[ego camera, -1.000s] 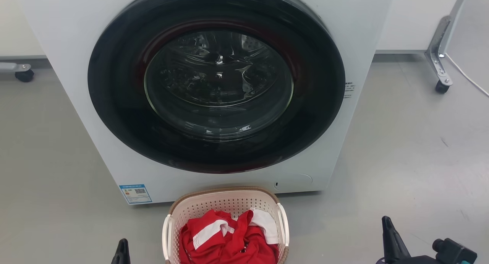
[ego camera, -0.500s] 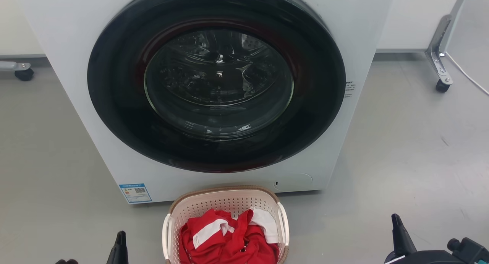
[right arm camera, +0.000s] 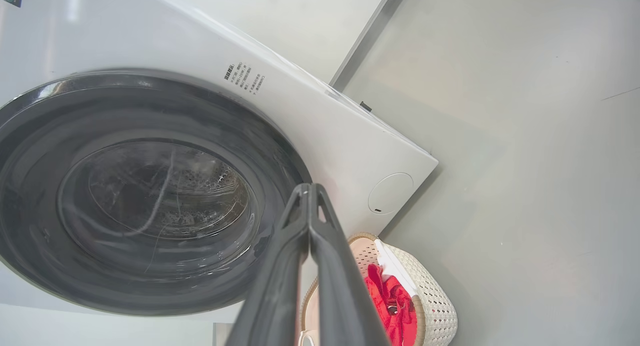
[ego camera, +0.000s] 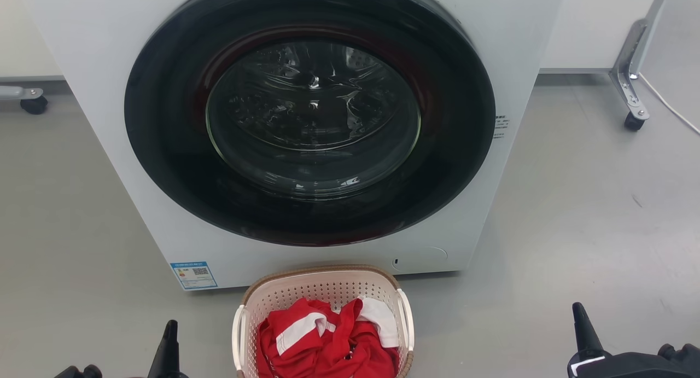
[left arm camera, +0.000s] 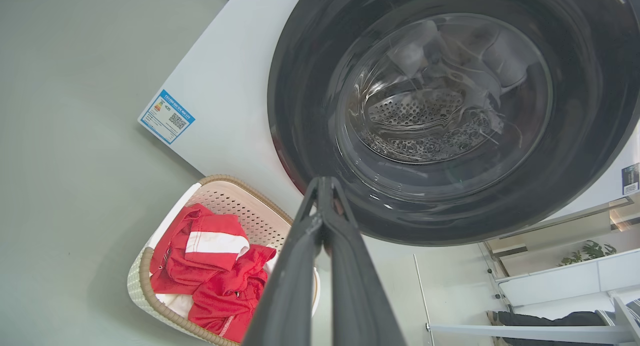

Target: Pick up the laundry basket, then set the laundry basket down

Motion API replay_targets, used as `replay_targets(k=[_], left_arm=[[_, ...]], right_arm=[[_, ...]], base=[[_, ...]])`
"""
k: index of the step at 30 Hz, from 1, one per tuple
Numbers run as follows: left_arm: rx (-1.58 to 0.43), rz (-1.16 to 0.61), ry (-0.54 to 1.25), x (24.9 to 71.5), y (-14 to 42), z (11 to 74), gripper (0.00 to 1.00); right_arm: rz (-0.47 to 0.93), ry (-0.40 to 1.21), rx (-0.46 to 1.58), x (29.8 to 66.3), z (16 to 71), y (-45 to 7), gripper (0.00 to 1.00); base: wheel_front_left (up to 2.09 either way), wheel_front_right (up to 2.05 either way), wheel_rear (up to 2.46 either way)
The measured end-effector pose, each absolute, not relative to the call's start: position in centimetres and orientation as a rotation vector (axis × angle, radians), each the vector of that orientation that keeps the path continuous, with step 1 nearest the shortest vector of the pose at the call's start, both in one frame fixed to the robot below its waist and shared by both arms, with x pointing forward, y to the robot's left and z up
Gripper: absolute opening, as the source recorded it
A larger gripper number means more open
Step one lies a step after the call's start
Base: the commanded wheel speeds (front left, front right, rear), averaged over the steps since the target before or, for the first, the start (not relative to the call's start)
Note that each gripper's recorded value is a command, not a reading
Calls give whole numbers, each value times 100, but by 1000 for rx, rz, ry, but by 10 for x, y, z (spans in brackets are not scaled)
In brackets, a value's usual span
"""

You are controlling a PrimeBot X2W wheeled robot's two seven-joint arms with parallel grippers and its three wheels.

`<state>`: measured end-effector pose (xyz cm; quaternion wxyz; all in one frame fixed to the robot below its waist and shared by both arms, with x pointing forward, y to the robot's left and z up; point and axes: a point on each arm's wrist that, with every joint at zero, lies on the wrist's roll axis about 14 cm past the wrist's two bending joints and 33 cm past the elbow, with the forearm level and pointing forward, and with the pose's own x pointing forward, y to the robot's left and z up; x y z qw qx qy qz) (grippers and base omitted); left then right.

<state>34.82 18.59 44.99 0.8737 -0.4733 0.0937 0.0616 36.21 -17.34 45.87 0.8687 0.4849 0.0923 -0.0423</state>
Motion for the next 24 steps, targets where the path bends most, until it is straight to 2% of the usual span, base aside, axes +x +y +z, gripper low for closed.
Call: replay_targets(k=[24], left_arm=[[-1343, 104, 154, 365, 190, 462, 0]], right_arm=[[-101, 130, 1366, 372, 469, -192, 0]], base=[[0, 0, 0]])
